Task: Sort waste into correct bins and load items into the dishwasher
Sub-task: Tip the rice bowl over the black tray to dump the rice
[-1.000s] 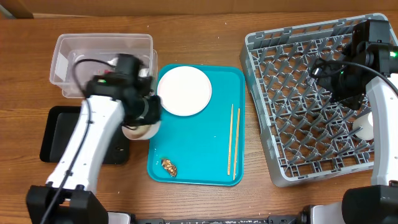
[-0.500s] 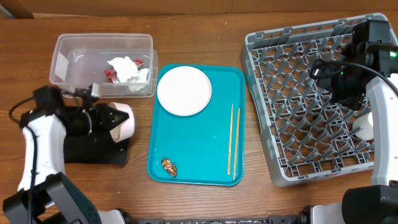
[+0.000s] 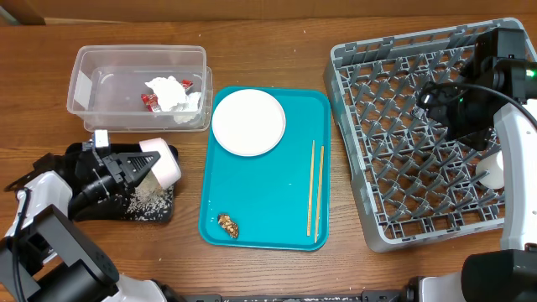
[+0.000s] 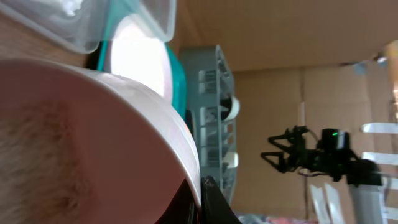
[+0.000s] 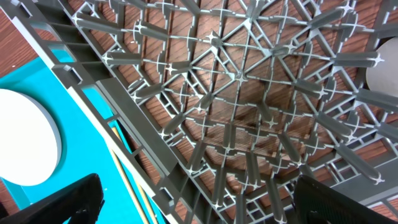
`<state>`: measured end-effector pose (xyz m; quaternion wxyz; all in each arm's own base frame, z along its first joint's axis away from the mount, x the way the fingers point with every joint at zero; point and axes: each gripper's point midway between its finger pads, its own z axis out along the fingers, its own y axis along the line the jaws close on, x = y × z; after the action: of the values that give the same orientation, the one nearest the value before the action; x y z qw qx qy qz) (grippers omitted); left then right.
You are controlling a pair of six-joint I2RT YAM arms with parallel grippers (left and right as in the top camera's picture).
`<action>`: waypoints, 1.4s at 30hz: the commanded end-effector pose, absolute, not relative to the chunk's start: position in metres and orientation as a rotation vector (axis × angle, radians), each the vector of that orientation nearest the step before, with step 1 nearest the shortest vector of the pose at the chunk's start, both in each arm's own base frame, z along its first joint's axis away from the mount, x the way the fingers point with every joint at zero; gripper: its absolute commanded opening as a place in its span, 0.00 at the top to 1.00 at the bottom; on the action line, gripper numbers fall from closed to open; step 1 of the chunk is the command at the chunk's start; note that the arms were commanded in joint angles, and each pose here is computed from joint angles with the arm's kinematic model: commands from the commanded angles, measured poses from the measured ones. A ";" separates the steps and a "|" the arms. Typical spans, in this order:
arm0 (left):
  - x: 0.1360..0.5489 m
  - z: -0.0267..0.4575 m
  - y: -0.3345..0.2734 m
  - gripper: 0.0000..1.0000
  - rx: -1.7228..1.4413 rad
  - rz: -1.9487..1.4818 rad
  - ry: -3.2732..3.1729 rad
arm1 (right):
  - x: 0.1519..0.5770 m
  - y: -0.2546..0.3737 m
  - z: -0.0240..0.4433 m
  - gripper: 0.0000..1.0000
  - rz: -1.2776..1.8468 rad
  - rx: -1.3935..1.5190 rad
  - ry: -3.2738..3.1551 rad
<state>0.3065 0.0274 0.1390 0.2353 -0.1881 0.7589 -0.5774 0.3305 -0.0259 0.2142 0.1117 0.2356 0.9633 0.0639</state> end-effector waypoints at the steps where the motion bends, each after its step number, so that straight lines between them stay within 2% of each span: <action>1: 0.310 0.160 0.032 0.96 -0.536 -1.691 1.913 | 0.331 -0.026 0.215 0.00 0.200 0.690 2.827; 12: 0.312 0.175 0.035 0.96 -0.684 -1.850 1.810 | 0.331 -0.026 0.215 0.00 0.200 0.689 2.827; 36: 0.312 0.175 0.035 0.96 -0.683 -1.849 1.810 | 0.330 -0.025 0.214 0.00 0.199 0.690 2.832; 42: 0.312 0.174 0.010 0.96 -0.621 -1.874 1.889 | 0.329 -0.025 0.214 0.00 0.199 0.691 2.834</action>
<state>0.3127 0.0286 0.1738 0.2264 -0.2369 0.6732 -0.6630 0.3286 -0.0256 0.2137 0.1075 0.2359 0.9637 0.0635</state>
